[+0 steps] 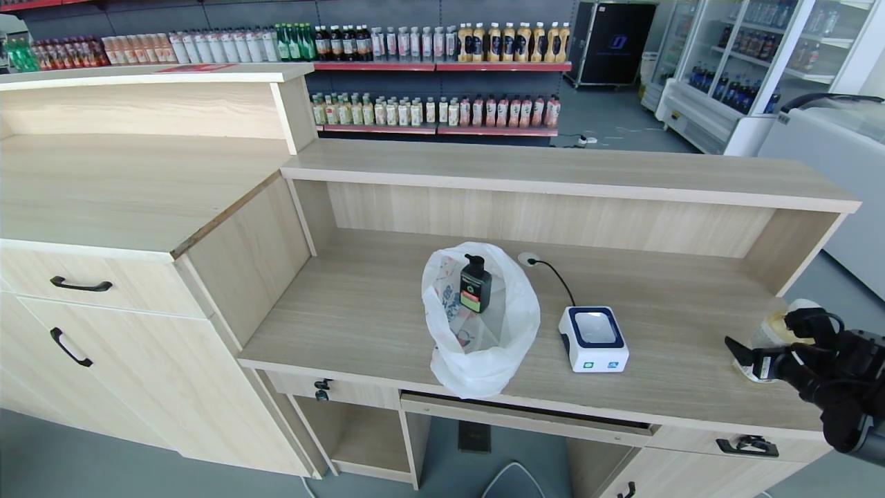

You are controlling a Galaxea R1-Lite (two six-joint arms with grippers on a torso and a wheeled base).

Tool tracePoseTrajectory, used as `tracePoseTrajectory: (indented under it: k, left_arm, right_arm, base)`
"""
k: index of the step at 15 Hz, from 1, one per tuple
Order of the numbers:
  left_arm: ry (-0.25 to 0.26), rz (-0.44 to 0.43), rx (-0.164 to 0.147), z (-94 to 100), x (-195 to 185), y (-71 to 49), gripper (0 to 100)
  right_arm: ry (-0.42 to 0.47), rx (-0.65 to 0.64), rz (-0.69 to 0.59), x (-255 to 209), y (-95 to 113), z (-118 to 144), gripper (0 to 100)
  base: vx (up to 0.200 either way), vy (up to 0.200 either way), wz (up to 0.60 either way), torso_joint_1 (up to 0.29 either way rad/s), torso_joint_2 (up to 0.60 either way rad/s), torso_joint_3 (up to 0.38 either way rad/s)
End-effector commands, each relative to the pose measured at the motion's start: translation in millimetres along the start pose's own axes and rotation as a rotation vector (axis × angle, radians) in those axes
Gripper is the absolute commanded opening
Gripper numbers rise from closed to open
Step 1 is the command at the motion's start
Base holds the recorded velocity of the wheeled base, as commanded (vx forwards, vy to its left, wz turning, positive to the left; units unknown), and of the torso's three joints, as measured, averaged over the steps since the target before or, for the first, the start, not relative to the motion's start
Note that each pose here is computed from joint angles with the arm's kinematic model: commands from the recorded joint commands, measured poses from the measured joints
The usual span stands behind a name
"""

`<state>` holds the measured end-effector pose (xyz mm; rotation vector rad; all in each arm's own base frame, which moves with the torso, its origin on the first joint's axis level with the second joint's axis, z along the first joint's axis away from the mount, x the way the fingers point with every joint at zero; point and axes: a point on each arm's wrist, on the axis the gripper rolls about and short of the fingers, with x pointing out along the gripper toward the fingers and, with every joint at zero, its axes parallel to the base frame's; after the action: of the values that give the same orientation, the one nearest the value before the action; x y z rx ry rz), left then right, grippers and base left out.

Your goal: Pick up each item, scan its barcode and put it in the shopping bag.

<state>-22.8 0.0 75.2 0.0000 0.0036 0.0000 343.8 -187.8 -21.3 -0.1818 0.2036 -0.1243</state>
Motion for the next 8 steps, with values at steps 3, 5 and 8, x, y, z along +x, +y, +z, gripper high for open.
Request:
tracePoseTrajectory:
  k: [3, 5, 8]
  left_arm:
    - [-0.001, 0.000, 0.000, 0.0, 0, 0.0, 100]
    - [-0.001, 0.000, 0.000, 0.0, 0, 0.0, 100]
    - [-0.001, 0.000, 0.000, 0.0, 0, 0.0, 100]
  right_arm:
    - [-0.002, -0.001, -0.001, 5, -2, -5, 0]
    - [-0.018, -0.007, -0.006, 10, -4, -4, 0]
    - [-0.040, -0.017, -0.009, 15, -6, 0, 0]
  base:
    - [0.000, 0.000, 0.00, 0.000, 0.00, 0.000]
    - [0.000, 0.000, 0.00, 0.000, 0.00, 0.000]
    - [0.000, 0.000, 0.00, 0.000, 0.00, 0.000]
